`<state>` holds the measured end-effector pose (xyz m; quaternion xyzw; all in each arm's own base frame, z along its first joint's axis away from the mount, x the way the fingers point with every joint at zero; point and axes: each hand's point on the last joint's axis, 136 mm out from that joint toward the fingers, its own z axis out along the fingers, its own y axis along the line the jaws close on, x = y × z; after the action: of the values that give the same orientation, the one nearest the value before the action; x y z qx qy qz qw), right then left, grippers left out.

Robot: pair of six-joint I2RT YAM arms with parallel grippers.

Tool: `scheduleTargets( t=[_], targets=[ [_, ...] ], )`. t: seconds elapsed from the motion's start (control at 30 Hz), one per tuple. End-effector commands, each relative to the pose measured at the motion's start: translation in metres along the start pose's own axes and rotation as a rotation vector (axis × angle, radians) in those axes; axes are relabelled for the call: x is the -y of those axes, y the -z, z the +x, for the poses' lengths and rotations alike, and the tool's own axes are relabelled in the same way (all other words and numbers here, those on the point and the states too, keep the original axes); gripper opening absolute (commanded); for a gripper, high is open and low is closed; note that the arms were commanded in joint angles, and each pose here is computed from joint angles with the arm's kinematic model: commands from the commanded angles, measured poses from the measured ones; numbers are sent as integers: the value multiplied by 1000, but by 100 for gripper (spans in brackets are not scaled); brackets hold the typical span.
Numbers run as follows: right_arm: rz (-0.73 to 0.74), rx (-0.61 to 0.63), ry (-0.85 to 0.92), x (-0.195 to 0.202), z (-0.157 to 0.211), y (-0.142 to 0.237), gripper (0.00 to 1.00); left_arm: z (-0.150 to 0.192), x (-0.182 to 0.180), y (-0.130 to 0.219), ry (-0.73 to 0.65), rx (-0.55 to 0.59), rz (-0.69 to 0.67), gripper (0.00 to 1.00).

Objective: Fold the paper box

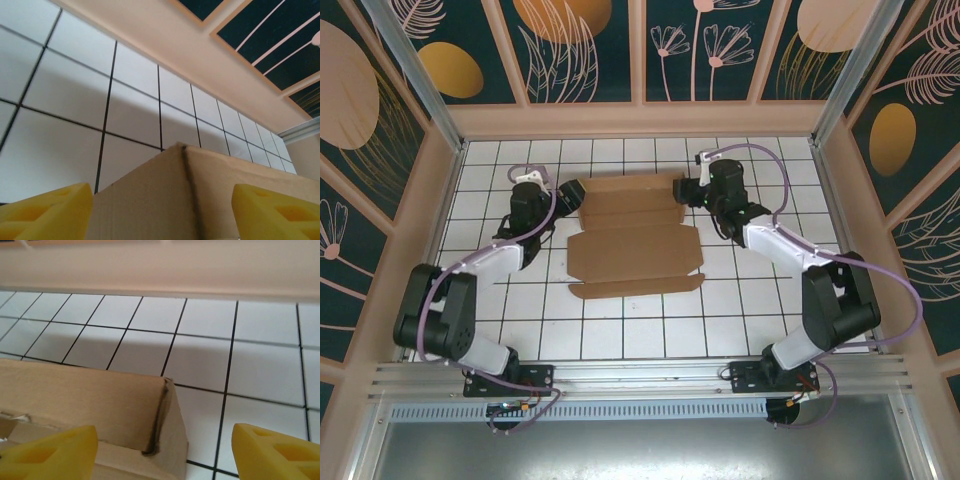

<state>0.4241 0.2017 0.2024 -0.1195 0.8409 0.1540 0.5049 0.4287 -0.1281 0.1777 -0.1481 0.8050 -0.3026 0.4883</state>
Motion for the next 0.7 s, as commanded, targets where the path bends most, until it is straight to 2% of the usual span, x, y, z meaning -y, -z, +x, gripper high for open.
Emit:
scheduleTargets(
  t=[0.0,0.1,0.2,0.37,0.5,0.67],
  targets=[
    [-25,62,249,-33,-32,17,72,-55,35,32,-124,105,-7,74],
    [-46,59,480,-67,-27,11,72,-67,46,53,-165,101,-26,74],
    [-34,28,666,-91,-19,-7,78,-61,53,72,-145,87,15,73],
    [-96,-6,712,-114,-20,-31,81,-48,61,95,-127,61,83,73],
    [-174,-82,813,-130,4,-41,82,-47,64,111,-142,65,90,73],
    [-133,-137,881,-123,18,-60,81,-50,76,124,-139,78,144,73]
  ],
)
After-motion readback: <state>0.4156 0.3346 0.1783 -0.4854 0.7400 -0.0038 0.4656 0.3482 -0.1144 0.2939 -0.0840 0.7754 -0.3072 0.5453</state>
